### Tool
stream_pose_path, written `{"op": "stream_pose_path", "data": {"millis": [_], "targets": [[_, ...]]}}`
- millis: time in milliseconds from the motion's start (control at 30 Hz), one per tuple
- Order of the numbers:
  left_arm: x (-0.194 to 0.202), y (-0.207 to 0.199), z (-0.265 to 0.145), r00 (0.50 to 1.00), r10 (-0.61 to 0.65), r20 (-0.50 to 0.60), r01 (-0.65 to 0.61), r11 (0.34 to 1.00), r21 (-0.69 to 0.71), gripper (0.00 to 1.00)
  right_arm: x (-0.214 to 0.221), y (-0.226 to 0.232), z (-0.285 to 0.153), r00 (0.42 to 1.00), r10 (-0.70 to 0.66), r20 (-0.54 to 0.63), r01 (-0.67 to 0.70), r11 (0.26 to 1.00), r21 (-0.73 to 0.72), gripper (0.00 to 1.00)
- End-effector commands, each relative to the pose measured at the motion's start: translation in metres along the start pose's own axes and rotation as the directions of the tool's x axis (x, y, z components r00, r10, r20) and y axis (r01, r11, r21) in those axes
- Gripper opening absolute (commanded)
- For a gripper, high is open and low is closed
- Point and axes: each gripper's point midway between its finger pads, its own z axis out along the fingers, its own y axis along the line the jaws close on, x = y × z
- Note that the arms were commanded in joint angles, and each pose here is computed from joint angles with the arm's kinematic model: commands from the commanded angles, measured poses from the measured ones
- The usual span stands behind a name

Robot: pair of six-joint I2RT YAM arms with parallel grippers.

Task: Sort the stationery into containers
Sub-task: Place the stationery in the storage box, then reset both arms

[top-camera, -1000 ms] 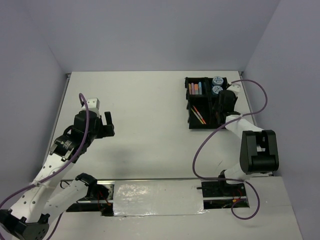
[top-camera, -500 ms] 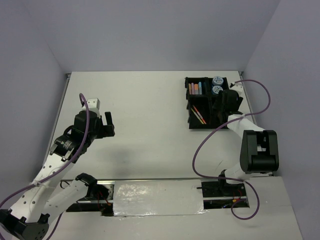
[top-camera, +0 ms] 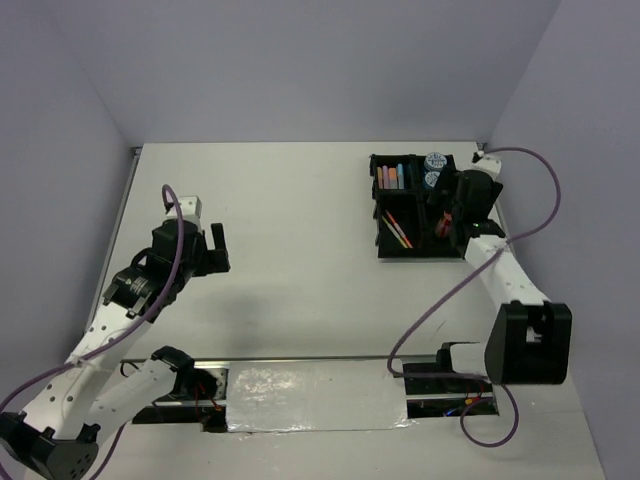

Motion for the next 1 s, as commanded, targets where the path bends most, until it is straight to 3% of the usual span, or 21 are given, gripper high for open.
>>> {"op": "stream_pose_path", "data": {"millis": [0,67,233,367,533,600,733,867,967], "targets": [[-0.012,0.011,0.002,1.000,-0.008,0.017,0.010,0.997,-0.073,0.99,-0.064,0.015,-0.044,0.991,0.057,0.118,-0.046,0.994,-0.098,1.00],[-0.018,0.033,0.001,0.998,-0.052,0.043,0.059,0.984,-0.169,0.99,-0.076,0.024,-0.074,0.986,0.081,0.147,-0.056,0.984,-0.167,1.00],[-0.037,0.079,-0.037,0.958,-0.167,0.235,0.234,0.926,-0.296,0.99,-0.036,0.066,-0.144,0.994,-0.042,0.105,0.074,0.945,-0.320,1.00],[-0.042,0.090,-0.058,0.928,-0.196,0.316,0.294,0.906,-0.304,0.99,-0.025,0.066,-0.214,0.992,-0.036,0.125,0.086,0.902,-0.423,1.00],[-0.046,0.114,-0.094,0.861,-0.246,0.444,0.416,0.844,-0.338,0.99,-0.016,0.026,-0.263,0.992,-0.015,0.129,0.073,0.884,-0.461,1.00],[-0.047,0.117,-0.108,0.827,-0.262,0.498,0.446,0.845,-0.296,0.99,-0.019,0.002,-0.278,0.986,0.008,0.165,0.066,0.897,-0.438,1.00],[-0.050,0.111,-0.118,0.808,-0.265,0.527,0.433,0.873,-0.224,0.99,-0.046,-0.023,-0.314,0.962,0.054,0.268,0.082,0.878,-0.472,1.00],[-0.052,0.109,-0.131,0.781,-0.281,0.557,0.437,0.884,-0.166,0.99,-0.046,-0.042,-0.328,0.967,0.002,0.255,0.117,0.885,-0.450,1.00],[-0.058,0.099,-0.139,0.788,-0.268,0.554,0.390,0.914,-0.113,0.99,-0.039,-0.057,-0.329,0.971,-0.041,0.235,0.137,0.903,-0.407,1.00]]}}
